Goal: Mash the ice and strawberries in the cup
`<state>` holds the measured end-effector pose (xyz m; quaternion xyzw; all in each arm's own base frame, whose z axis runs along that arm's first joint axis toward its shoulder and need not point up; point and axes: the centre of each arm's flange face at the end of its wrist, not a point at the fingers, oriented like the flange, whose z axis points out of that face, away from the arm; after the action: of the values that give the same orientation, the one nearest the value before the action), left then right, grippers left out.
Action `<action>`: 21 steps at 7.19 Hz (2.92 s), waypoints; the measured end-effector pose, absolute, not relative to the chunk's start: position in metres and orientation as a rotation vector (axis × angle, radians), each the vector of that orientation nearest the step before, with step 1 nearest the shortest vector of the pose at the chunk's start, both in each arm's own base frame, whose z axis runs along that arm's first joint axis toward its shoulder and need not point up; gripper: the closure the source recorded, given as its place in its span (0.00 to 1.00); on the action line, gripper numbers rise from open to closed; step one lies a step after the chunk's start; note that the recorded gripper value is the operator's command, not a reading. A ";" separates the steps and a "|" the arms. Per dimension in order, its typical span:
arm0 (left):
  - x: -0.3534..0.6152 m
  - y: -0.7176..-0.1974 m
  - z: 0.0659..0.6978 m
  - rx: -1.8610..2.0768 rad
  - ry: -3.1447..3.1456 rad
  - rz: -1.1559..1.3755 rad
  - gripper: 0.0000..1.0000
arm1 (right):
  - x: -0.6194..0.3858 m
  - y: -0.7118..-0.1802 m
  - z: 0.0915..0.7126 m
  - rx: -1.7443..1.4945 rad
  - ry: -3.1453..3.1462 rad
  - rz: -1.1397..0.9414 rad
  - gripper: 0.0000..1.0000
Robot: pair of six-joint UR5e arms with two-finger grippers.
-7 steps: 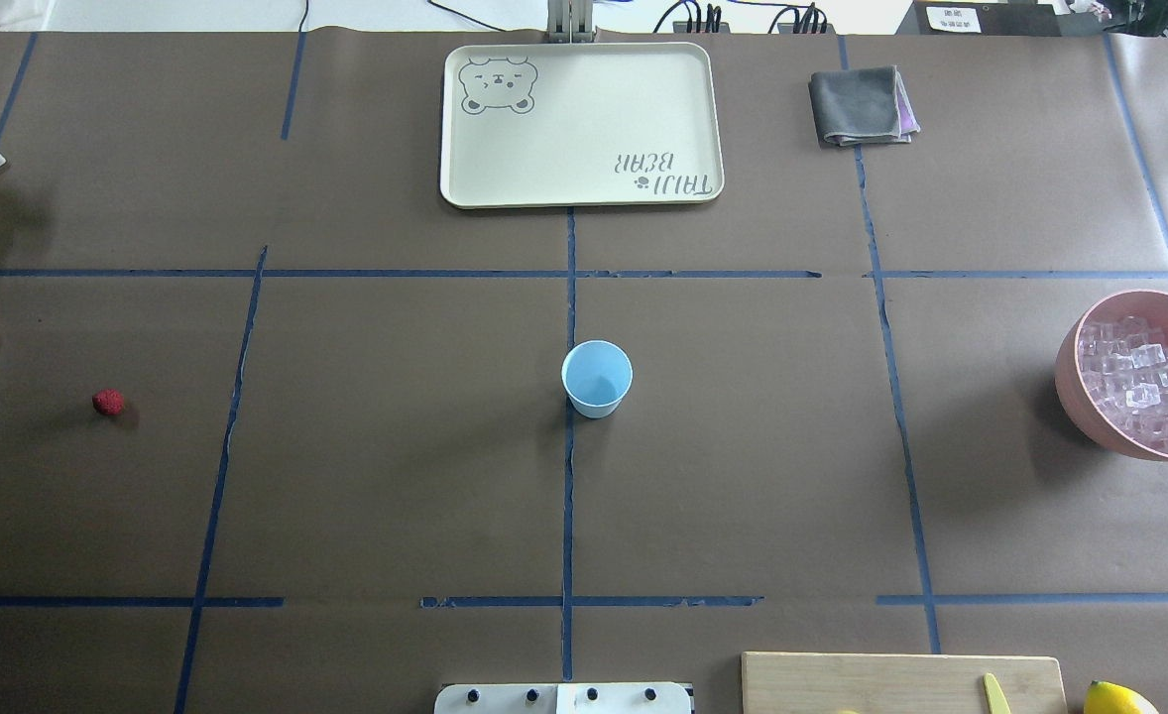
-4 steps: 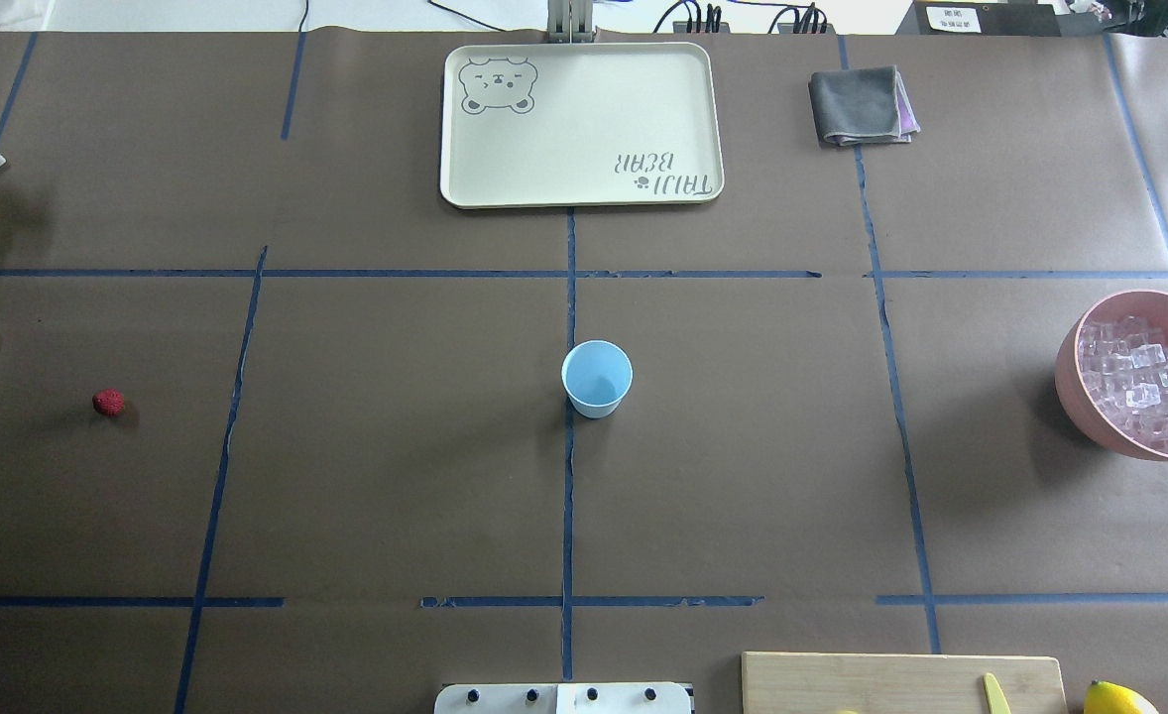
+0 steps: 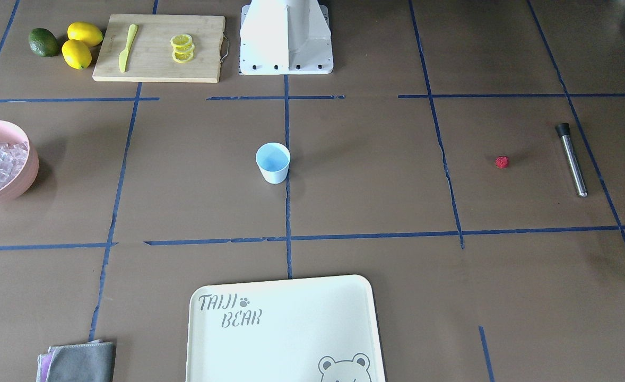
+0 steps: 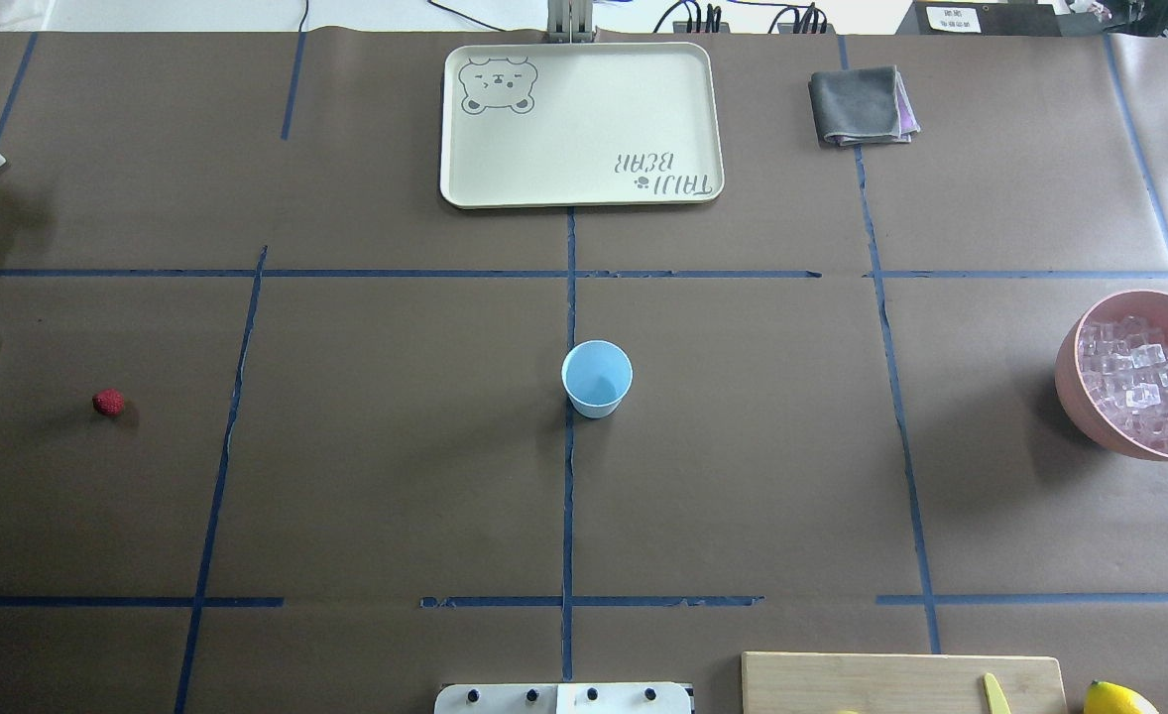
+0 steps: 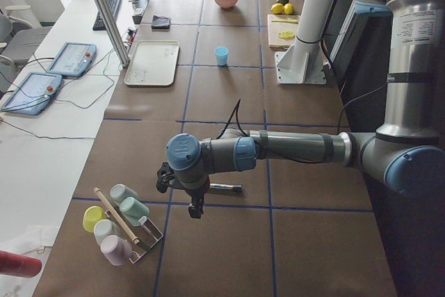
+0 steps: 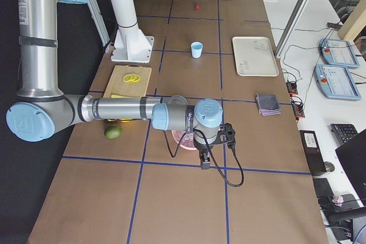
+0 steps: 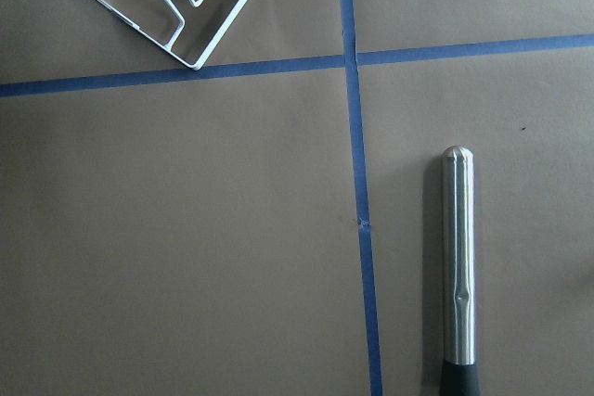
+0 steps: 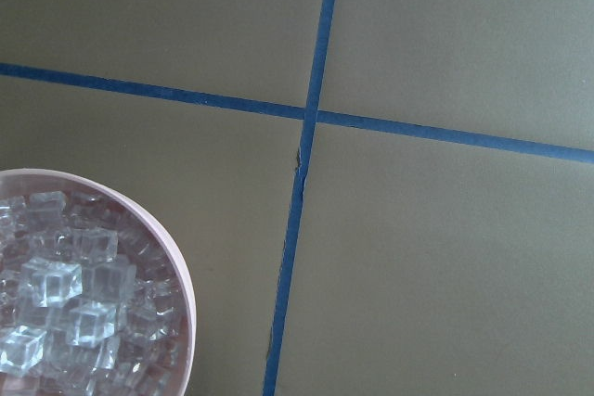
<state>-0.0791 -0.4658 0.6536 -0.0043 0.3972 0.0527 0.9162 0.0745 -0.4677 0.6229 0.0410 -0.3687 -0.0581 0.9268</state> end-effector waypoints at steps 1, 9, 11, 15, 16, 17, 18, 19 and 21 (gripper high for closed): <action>-0.079 -0.466 0.653 -0.007 0.817 0.109 0.00 | 0.062 -0.471 0.600 0.093 -0.755 -0.098 0.00; -0.079 -0.468 0.649 -0.001 0.817 0.111 0.00 | -0.121 -0.436 0.546 -0.009 -0.772 0.192 0.20; -0.079 -0.470 0.647 0.003 0.816 0.112 0.00 | -0.133 -0.432 0.559 -0.038 -0.760 0.179 0.20; -0.080 -0.471 0.644 0.009 0.816 0.114 0.00 | -0.142 -0.424 0.577 -0.069 -0.737 0.155 0.24; -0.080 -0.472 0.644 0.010 0.815 0.114 0.00 | -0.144 -0.423 0.581 -0.078 -0.732 0.152 0.24; -0.080 -0.472 0.643 0.011 0.815 0.115 0.00 | -0.147 -0.422 0.584 -0.085 -0.729 0.149 0.24; -0.080 -0.472 0.643 0.012 0.815 0.115 0.00 | -0.149 -0.422 0.587 -0.092 -0.725 0.147 0.25; -0.080 -0.473 0.642 0.012 0.815 0.115 0.00 | -0.151 -0.421 0.590 -0.099 -0.722 0.145 0.27; -0.080 -0.473 0.642 0.013 0.815 0.115 0.00 | -0.152 -0.420 0.593 -0.106 -0.720 0.145 0.83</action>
<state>-0.0796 -0.4733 0.6417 0.0065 0.3961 0.0559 0.9165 -0.1516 -0.4204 0.5934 -0.0518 -0.3517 0.0706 0.9320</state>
